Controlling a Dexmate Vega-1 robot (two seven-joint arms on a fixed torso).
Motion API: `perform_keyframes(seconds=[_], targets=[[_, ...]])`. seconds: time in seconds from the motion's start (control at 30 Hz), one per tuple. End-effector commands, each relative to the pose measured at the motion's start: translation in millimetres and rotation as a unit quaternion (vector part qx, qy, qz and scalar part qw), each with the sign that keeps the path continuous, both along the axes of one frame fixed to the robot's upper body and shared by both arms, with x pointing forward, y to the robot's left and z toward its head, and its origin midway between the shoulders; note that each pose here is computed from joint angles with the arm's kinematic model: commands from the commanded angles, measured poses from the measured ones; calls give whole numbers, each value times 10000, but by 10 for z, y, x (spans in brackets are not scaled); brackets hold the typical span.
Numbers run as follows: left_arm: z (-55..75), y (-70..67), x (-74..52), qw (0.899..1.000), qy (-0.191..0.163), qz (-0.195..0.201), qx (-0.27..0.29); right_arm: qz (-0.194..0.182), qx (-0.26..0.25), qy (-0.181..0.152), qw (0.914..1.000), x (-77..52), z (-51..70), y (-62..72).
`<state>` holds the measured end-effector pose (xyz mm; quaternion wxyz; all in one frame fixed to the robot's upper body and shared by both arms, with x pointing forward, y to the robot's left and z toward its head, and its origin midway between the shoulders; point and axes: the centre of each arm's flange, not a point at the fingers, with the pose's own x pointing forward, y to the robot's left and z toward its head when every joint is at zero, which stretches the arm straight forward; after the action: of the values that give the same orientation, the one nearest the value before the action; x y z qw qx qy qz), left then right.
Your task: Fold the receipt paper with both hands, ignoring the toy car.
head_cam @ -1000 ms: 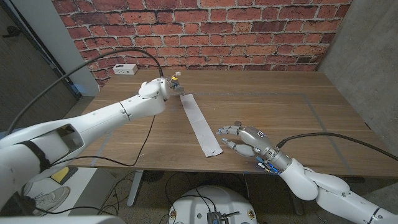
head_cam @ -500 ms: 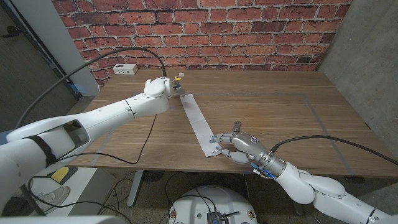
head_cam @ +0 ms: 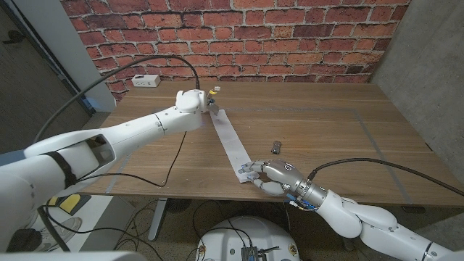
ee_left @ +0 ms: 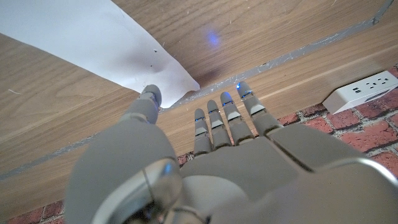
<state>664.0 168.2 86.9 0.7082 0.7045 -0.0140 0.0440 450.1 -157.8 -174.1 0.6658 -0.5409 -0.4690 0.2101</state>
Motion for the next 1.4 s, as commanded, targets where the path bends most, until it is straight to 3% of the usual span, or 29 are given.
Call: perform_keyframes(seconds=[0.03, 0.47, 0.83, 1.07, 1.4], targets=[[14, -137, 108, 9978, 86, 293, 593, 63, -284, 185, 9994, 56, -75, 187], [19, -252, 239, 9946, 372, 548, 799, 25, -226, 287, 9993, 137, -98, 152], [19, -312, 314, 9973, 454, 184, 543, 23, -170, 293, 9994, 165, -90, 116], [6, -346, 316, 9986, 332, -70, 408, 12, -148, 304, 9994, 188, -84, 87], [-108, -397, 286, 9988, -147, -158, 435, -30, -125, 393, 9991, 242, -92, 32]])
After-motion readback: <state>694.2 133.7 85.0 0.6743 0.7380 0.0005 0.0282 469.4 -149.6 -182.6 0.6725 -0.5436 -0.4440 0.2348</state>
